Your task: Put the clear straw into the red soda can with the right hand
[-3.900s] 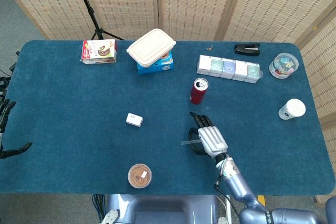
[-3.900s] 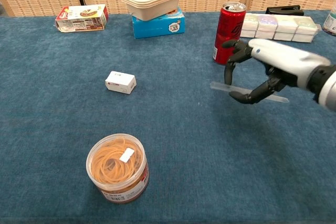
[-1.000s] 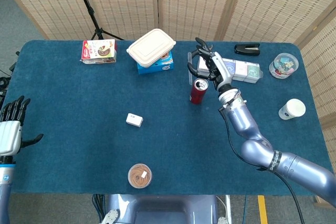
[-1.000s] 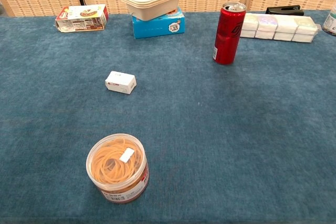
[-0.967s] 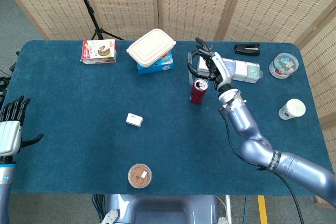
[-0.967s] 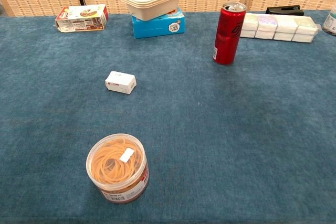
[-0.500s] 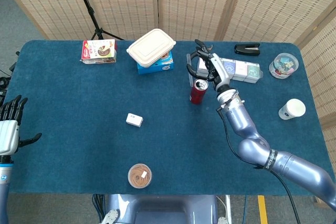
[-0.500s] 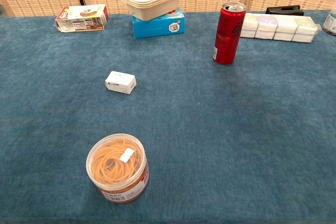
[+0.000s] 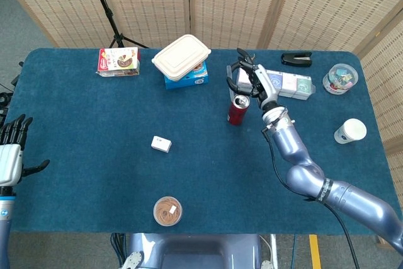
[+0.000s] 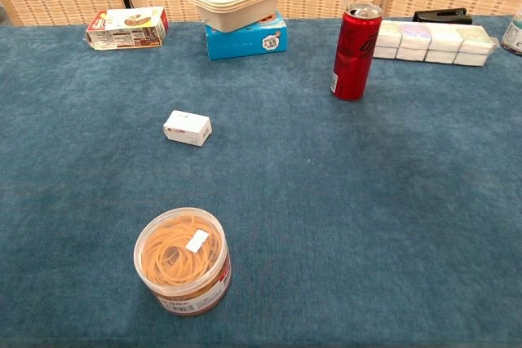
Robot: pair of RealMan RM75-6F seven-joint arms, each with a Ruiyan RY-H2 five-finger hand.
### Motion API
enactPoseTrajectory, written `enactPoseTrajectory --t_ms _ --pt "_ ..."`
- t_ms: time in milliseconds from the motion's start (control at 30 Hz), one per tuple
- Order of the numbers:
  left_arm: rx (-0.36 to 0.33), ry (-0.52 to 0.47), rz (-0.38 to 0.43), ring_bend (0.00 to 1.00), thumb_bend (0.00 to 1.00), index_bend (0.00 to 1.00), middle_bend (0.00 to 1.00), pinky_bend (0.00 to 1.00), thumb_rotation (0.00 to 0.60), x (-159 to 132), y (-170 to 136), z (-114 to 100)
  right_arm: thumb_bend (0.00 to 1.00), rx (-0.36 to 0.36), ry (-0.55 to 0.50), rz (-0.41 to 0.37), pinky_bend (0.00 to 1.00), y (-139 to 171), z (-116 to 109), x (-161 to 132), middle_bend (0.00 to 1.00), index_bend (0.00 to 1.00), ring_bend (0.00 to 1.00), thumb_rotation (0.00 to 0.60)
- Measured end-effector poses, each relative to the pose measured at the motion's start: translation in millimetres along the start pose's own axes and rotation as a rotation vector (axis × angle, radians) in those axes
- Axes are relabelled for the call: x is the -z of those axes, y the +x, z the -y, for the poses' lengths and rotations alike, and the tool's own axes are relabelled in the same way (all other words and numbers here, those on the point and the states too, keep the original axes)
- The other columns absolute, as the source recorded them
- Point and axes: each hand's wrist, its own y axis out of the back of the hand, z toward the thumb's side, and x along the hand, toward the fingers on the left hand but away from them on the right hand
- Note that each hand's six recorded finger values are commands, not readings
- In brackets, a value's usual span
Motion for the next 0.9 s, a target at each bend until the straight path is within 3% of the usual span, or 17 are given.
enactPoseTrajectory --t_ms 900 --pt "0.007 -0.003 -0.001 0.0 0.0 0.0 0.0 0.06 0.6 -0.1 0.5 1.8 0.49 0.019 0.003 0.007 0.0 0.6 -12.0 5.0 0.0 0.57 0.0 0.6"
